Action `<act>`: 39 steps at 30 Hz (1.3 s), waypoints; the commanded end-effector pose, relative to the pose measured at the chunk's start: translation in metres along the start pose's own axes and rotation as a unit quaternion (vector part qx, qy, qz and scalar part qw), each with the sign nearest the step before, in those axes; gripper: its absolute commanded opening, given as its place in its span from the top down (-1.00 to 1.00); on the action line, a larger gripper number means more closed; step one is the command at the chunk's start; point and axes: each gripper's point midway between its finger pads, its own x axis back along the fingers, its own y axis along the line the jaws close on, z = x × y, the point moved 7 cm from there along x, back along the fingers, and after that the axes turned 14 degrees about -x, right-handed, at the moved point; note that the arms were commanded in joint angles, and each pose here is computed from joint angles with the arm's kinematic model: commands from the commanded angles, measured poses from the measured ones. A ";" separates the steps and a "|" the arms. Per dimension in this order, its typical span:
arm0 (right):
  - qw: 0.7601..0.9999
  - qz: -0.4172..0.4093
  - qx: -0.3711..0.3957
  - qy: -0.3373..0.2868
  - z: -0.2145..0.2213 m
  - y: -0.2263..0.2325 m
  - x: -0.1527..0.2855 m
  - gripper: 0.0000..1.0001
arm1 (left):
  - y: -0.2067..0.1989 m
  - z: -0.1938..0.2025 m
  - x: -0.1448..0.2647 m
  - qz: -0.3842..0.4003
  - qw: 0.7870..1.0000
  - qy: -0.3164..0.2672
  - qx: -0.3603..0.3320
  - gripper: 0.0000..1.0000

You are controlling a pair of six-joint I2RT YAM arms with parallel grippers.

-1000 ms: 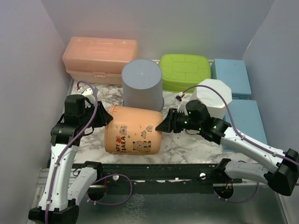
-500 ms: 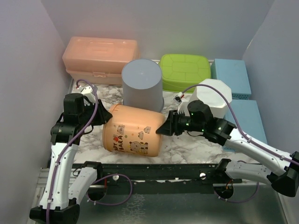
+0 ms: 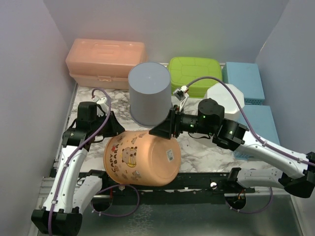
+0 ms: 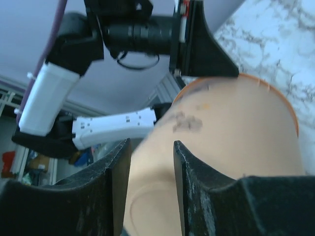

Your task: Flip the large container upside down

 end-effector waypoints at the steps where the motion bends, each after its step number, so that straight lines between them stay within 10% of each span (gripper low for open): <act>1: 0.999 -0.001 0.015 -0.045 -0.019 0.002 -0.026 0.12 | -0.017 0.002 -0.003 0.070 0.997 -0.022 0.033 0.75; 16: 0.990 0.116 0.057 -0.053 -0.024 -0.027 -0.051 -0.08 | 0.012 0.028 -0.044 -0.007 0.994 -0.034 0.108 0.67; 31: 0.988 -0.024 0.125 0.084 -0.003 0.022 -0.015 -0.21 | 0.047 0.035 -0.077 -0.129 0.975 -0.023 0.177 0.73; 39: 0.974 0.081 0.118 0.173 0.044 -0.019 -0.045 -0.19 | 0.060 0.023 -0.100 -0.145 0.970 -0.046 0.191 0.73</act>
